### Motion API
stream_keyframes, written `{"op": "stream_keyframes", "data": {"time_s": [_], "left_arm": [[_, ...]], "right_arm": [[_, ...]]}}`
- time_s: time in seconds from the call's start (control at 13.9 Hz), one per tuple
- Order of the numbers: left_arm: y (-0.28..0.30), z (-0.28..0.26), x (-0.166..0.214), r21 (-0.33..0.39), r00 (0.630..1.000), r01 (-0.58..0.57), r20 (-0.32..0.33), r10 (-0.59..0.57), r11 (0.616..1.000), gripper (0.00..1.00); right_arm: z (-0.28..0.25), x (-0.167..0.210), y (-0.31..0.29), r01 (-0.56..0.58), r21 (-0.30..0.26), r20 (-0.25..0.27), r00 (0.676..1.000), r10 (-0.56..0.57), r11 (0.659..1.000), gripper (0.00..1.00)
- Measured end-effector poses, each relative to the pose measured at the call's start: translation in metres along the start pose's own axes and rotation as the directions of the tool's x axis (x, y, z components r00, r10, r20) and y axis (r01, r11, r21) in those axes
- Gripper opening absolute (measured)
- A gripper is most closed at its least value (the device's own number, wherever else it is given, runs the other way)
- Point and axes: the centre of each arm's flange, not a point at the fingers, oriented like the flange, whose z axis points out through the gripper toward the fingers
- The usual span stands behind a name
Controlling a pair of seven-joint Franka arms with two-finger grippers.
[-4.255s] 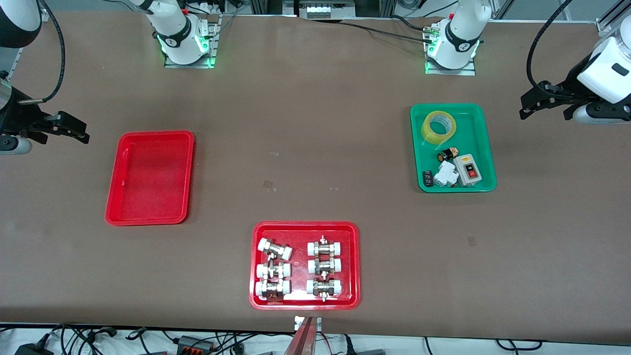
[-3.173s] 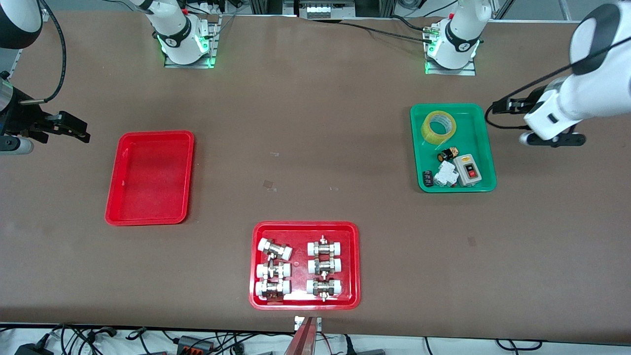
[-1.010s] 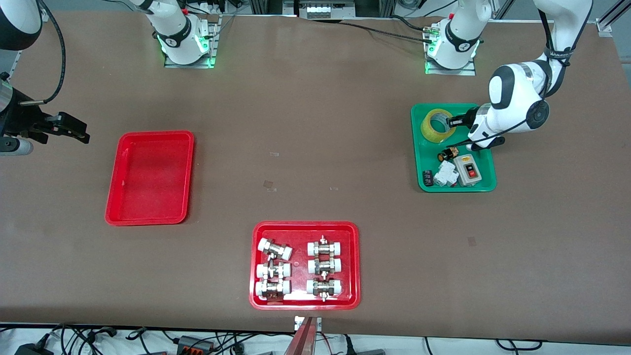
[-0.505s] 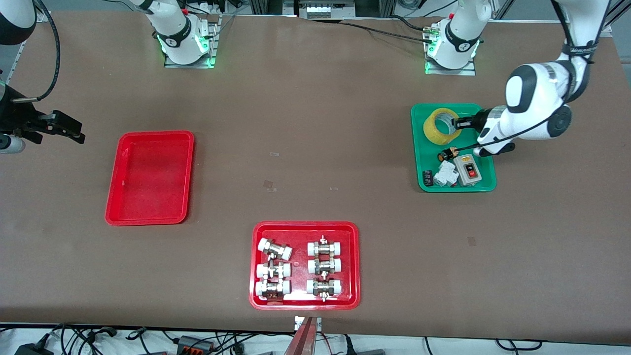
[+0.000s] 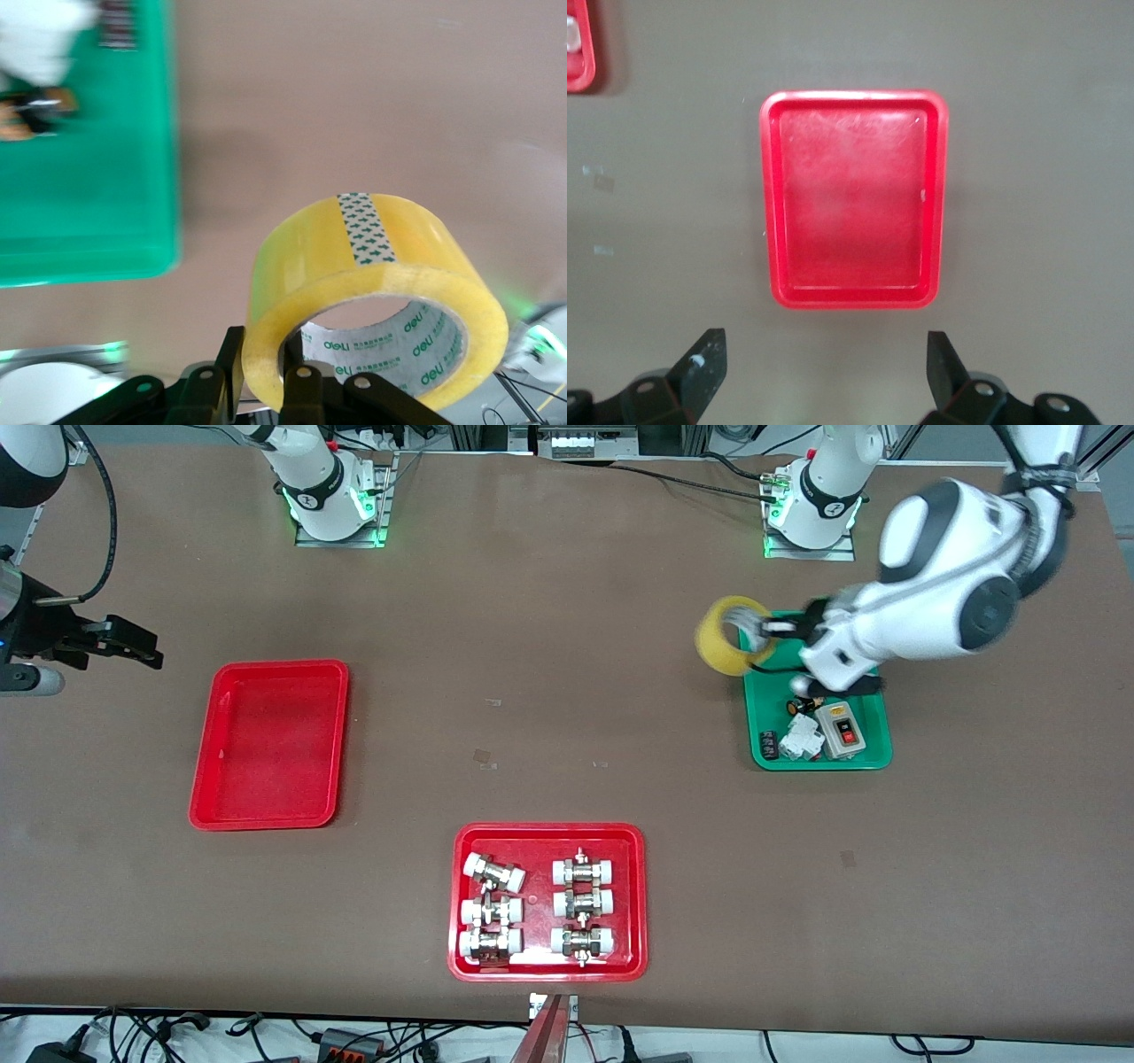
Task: Left arm passes tape to right arm into tray
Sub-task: 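Carry the tape toward the middle while the right gripper reaches toward it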
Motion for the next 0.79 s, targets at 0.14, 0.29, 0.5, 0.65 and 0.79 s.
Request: {"op": "stream_keyframes", "data": {"time_s": [0.14, 0.29, 0.5, 0.65, 0.79], "left_arm": [[0.077, -0.009, -0.019, -0.072, 1.000, 0.006, 0.015, -0.005, 0.997, 0.22], [0.127, -0.019, -0.027, -0.182, 0.997, 0.028, 0.075, -0.015, 0.983, 0.22], [0.163, -0.029, -0.013, -0.357, 0.982, 0.114, 0.184, -0.050, 0.927, 0.22], [0.168, -0.034, 0.012, -0.459, 0.966, 0.200, 0.240, -0.097, 0.865, 0.22], [0.171, -0.037, 0.031, -0.516, 0.958, 0.243, 0.260, -0.120, 0.822, 0.22]], "right_arm": [[0.015, 0.003, -0.022, 0.040, -0.001, 0.055, 0.998, -0.040, 0.999, 1.00], [0.032, 0.009, -0.036, 0.057, 0.030, 0.097, 0.994, -0.059, 0.998, 1.00], [0.040, 0.015, -0.055, 0.037, 0.222, 0.106, 0.992, -0.062, 0.974, 1.00], [0.039, 0.018, -0.077, 0.020, 0.404, 0.104, 0.992, -0.068, 0.914, 1.00], [0.031, 0.023, -0.101, 0.012, 0.570, 0.085, 0.994, -0.073, 0.822, 1.00]]}}
